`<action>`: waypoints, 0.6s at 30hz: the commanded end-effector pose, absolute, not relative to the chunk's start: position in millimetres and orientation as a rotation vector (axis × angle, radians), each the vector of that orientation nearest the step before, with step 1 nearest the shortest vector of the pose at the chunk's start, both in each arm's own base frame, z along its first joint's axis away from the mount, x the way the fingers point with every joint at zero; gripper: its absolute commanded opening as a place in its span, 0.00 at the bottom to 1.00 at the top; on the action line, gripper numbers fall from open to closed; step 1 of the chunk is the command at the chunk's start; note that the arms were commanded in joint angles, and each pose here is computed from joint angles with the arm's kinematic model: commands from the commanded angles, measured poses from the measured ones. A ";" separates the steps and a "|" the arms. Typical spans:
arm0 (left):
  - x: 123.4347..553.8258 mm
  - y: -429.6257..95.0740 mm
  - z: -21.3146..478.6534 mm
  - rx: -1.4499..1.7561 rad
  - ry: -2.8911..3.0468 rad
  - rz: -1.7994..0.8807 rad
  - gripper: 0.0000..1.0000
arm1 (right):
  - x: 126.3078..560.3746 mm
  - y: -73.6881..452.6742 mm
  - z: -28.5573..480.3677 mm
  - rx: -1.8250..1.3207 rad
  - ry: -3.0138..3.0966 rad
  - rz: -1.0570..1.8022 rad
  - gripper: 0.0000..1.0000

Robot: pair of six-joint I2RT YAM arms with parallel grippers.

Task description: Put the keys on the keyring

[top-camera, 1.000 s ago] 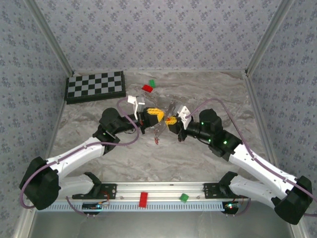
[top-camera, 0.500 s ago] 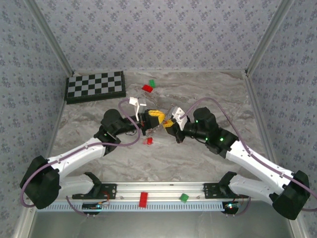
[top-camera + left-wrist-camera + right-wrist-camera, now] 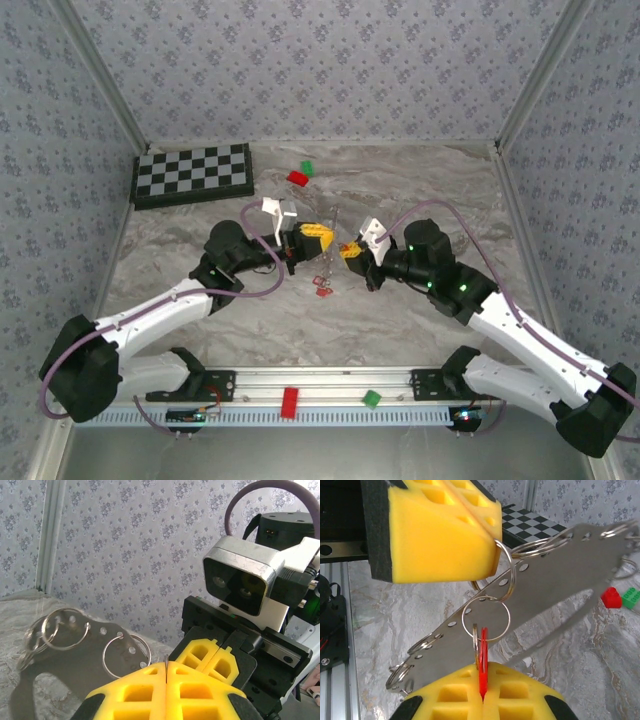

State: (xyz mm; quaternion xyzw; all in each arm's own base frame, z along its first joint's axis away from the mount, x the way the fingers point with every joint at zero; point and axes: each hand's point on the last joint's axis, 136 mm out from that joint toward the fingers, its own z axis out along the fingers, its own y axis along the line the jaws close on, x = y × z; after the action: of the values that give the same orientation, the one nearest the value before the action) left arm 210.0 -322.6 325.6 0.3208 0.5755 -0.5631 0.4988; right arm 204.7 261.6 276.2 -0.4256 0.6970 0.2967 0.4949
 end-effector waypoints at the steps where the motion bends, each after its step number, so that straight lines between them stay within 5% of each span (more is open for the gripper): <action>1: 204.3 -325.7 343.9 0.810 1.317 -1.376 0.00 | 205.4 260.8 291.8 -1.044 1.664 0.704 0.00; 18: 200.1 -332.0 328.1 0.878 1.362 -1.360 0.00 | 207.3 249.7 299.2 -1.047 1.672 0.670 0.00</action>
State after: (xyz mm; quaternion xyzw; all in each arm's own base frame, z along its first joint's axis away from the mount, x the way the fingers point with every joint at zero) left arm 207.1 -331.9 304.1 0.3411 0.5911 -0.5574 0.4728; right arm 207.7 255.8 275.0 -0.4340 0.7100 0.2797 0.4788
